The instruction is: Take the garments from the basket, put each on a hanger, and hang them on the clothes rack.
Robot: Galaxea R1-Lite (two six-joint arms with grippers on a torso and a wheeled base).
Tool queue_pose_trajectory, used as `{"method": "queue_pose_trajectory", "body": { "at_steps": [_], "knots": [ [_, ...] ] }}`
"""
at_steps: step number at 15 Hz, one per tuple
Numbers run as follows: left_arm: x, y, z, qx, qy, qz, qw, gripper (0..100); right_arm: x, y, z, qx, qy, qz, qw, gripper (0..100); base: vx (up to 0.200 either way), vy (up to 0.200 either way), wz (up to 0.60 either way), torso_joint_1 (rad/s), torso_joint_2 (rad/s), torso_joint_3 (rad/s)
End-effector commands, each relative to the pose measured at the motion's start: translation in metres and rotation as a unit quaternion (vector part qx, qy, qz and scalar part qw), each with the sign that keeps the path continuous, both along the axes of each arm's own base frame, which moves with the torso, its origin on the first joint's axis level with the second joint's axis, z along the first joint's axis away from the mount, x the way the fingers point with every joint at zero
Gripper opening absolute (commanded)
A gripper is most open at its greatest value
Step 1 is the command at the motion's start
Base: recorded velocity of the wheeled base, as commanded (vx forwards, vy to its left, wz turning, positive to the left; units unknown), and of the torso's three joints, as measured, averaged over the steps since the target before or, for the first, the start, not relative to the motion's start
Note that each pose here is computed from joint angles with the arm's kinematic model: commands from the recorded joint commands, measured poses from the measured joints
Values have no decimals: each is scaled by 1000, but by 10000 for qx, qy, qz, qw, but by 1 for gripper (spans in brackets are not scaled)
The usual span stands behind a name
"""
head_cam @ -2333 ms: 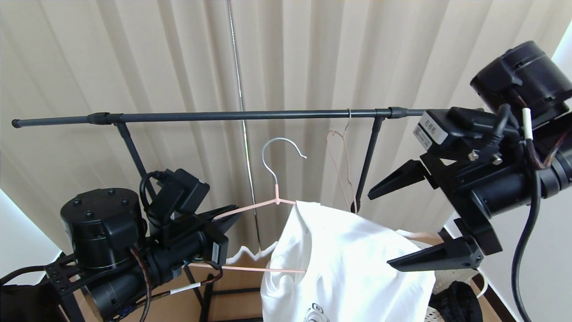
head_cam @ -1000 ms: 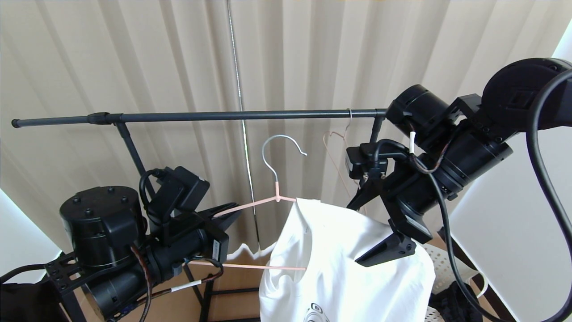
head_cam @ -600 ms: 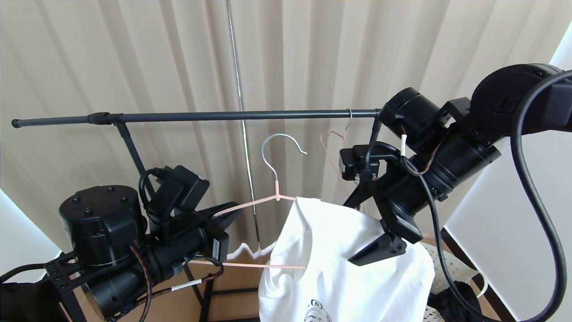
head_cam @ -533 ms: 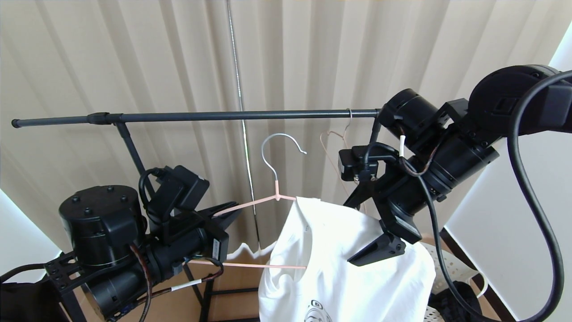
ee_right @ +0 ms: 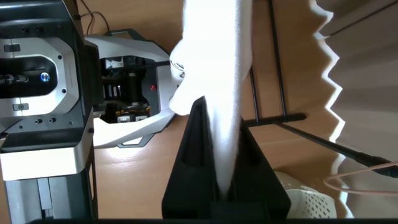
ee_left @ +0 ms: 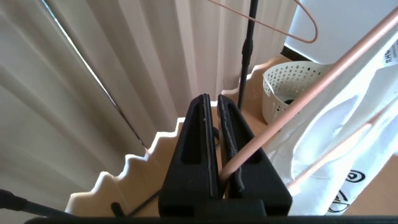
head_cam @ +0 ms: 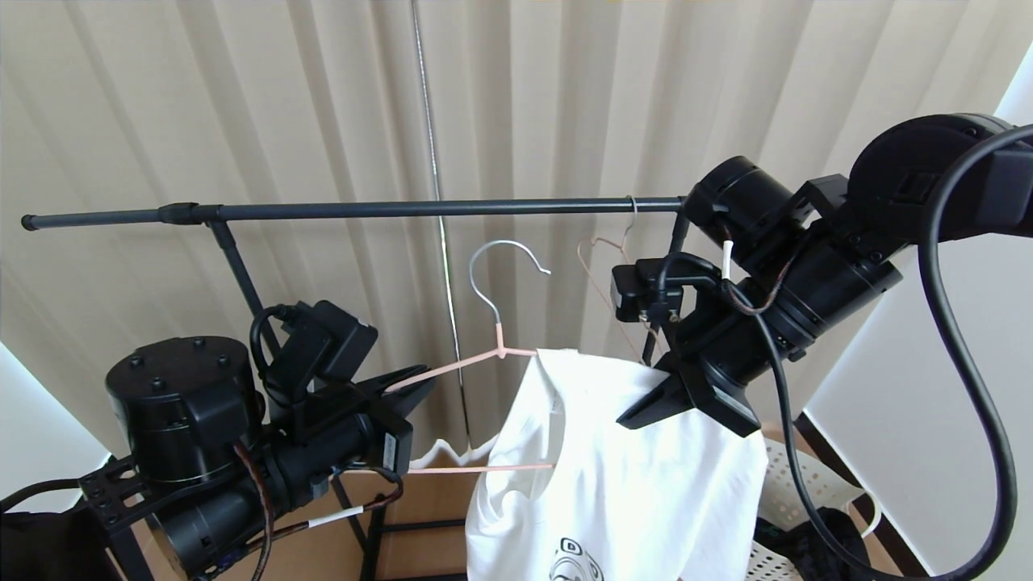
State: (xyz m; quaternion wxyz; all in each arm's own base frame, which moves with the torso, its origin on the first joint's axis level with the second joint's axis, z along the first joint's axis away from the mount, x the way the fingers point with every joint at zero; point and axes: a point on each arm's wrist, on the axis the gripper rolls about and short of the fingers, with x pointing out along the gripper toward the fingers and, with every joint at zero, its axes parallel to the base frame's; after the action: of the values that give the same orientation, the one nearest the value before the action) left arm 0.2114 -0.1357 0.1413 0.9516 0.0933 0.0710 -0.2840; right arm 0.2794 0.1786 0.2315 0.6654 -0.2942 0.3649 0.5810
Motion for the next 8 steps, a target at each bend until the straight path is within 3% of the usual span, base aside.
{"method": "queue_pose_trajectory", "body": {
  "at_steps": [1,8],
  "knots": [
    [-1,1,-1,31,4,-1,10000,0,-1,-4,5,47,-56,-45,10000,0,0,0,0,0,0,0],
    [-3,2,-4,212,-10,-25,9998,0,-6,-8,14,120,-160,-79,9998,0,0,0,0,0,0,0]
  ]
}}
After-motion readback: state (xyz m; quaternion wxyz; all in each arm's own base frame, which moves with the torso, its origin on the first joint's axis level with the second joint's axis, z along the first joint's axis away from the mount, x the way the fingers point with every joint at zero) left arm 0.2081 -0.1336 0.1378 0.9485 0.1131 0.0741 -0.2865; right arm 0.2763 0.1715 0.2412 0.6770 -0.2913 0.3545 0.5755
